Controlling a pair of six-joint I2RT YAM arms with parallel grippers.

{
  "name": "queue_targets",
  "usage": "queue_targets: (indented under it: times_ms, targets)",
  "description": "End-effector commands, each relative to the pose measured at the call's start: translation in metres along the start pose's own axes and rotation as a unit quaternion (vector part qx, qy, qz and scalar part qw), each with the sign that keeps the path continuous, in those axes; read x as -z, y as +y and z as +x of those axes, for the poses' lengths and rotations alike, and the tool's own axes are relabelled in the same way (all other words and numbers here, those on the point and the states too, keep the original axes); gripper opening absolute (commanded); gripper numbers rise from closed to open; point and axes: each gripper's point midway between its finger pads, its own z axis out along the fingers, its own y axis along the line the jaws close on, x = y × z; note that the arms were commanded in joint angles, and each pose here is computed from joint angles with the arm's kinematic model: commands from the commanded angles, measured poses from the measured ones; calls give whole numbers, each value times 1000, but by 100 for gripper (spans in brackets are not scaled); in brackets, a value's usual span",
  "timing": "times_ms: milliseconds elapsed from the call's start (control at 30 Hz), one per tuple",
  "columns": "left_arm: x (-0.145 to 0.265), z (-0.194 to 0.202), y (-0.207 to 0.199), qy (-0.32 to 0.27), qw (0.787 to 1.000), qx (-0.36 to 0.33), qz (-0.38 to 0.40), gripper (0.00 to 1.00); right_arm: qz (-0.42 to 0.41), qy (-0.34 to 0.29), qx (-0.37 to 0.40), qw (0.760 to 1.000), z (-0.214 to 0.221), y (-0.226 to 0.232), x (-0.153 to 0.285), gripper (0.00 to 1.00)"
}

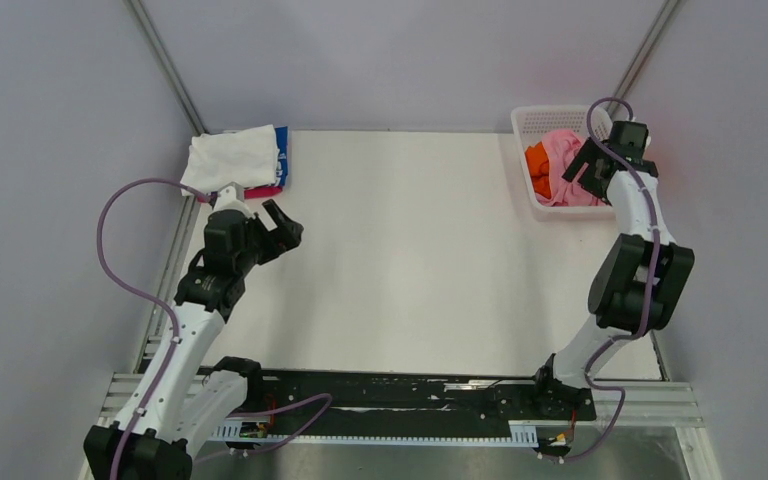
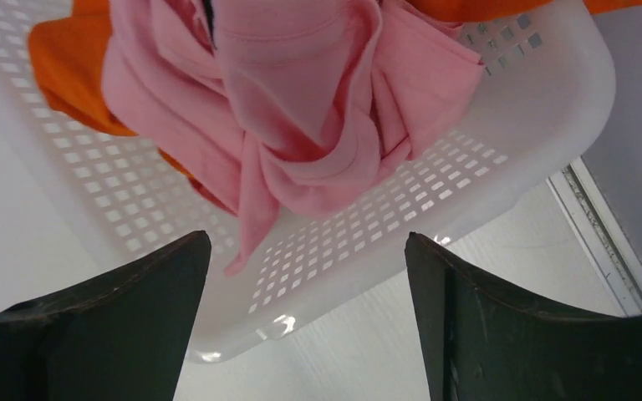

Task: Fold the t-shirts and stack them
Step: Grab crumpled tshirt from bin with the right arm

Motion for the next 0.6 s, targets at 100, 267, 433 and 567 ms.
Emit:
queue_targets:
  times_ms: [100,267,433,567]
  targets:
    - [-7,-1,0,-12,1000,11,3,100,15,49,74,996,-5,-9,-53,76]
    - [-12,-2,3,-9,1000,7,-9,100,25,70,87,993,7,-13,-80,61]
    - [-19,0,6,-4,1000,3,-17,100,37,60,81,994,4,-16,-97,46]
    - [-20,2,6,1,1000,3,-19,100,38,45,65,996,-3,-14,-92,11]
